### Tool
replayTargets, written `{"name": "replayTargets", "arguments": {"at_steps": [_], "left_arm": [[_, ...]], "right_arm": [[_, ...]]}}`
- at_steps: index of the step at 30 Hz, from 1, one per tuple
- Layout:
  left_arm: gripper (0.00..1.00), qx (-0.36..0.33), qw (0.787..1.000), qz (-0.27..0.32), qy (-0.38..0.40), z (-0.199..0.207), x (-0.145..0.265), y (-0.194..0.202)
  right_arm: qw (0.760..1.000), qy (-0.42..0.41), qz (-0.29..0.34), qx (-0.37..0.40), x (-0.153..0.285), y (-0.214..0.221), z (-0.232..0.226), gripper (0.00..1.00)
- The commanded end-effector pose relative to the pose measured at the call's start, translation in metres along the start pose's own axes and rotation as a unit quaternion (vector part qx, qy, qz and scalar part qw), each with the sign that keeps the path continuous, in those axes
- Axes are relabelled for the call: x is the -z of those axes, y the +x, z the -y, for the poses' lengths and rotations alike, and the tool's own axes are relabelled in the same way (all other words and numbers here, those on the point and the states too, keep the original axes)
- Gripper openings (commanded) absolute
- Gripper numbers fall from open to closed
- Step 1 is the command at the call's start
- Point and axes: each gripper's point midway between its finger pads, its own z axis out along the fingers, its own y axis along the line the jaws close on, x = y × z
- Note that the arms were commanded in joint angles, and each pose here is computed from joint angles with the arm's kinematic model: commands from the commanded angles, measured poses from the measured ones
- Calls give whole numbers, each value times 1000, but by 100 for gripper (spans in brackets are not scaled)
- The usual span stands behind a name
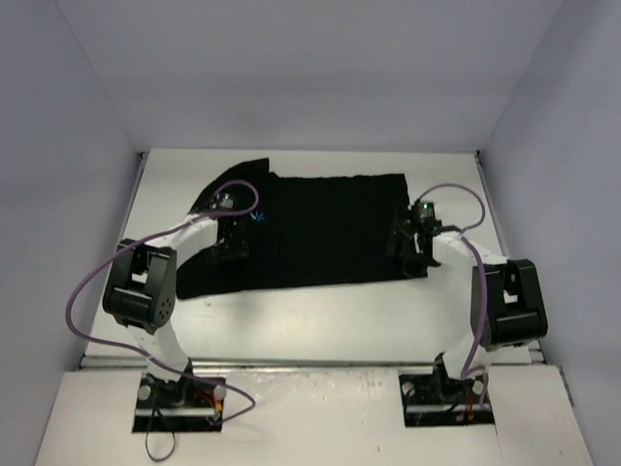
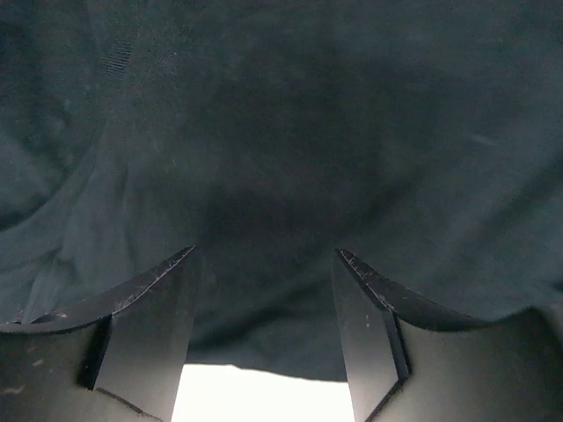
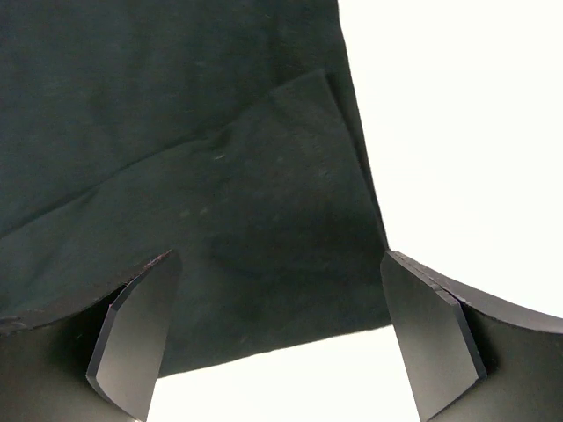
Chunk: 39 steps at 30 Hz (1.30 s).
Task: Fold and stack the t-shirts
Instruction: Fold the flattened tshirt in 1/3 of the way
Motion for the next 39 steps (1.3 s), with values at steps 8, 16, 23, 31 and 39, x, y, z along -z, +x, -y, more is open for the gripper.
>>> {"name": "replayTargets", "arguments": {"at_steps": [8,16,23,31,39], "left_arm": [[56,69,994,-2,-79,-48,-33,-12],[56,99,993,12,-62,-67,-28,-39],[68,62,991,84,78,-15,62,-81],[58,70,989,54,118,-22,90,-13],[34,75,993,-21,88,-45,49,25]], "right_arm": [[990,114,-31,-77,-23,21,58,95],[986,123,-15,-115,-10,9,84,96],[990,-32,88,-108,51,-70,27,93],[973,-204,54,-95,85,-53,-43,69],[970,-219,-4,-105,66,-11,-45,9]]}}
